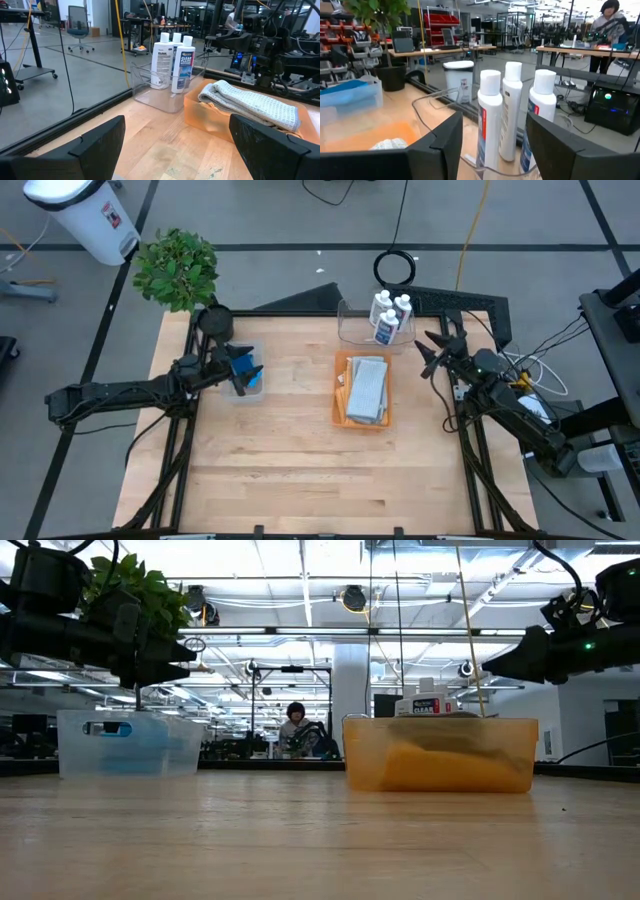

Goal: Pick & Place Kitchen Items
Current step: Return to Home Position

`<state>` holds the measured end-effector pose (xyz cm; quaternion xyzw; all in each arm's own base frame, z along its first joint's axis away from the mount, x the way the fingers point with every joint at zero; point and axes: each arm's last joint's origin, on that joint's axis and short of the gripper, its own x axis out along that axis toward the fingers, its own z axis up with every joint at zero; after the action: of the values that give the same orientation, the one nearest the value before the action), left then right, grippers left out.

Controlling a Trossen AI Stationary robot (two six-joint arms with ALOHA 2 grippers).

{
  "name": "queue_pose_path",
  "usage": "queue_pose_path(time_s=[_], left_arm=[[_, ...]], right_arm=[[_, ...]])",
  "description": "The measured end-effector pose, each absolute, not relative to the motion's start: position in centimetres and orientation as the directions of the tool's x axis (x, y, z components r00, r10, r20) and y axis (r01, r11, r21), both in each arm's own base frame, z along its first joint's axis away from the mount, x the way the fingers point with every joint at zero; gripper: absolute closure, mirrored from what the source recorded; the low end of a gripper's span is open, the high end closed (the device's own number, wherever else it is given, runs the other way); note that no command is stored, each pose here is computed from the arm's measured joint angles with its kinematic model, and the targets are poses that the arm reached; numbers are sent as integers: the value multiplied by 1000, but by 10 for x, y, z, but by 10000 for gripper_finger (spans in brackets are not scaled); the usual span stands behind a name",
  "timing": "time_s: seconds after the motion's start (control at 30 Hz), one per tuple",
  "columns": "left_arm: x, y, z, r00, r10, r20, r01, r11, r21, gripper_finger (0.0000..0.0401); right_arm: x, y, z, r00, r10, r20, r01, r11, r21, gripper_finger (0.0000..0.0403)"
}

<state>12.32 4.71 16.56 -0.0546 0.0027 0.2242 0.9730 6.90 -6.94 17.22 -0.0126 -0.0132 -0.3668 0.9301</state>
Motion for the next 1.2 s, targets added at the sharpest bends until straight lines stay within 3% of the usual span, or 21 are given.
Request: queue_pose_path(time_s=[0.73,0.83,0.97,1.2], left_arm=[[123,47,166,899,436,-30,-437,893,-106,38],[123,47,165,899,437,-30,-437,893,-106,38],[123,47,166,899,437,-30,-437,893,-106,38],[123,47,166,899,437,-30,-437,893,-106,38]], right_arm=[[69,-69,173,734,-678,39,679,734,-7,216],[74,-64,175,815,-577,56,577,816,25,218],[86,-49,174,930,-363,52,366,928,-68,219],[93,-34,174,979,-199,48,201,979,-30,220]])
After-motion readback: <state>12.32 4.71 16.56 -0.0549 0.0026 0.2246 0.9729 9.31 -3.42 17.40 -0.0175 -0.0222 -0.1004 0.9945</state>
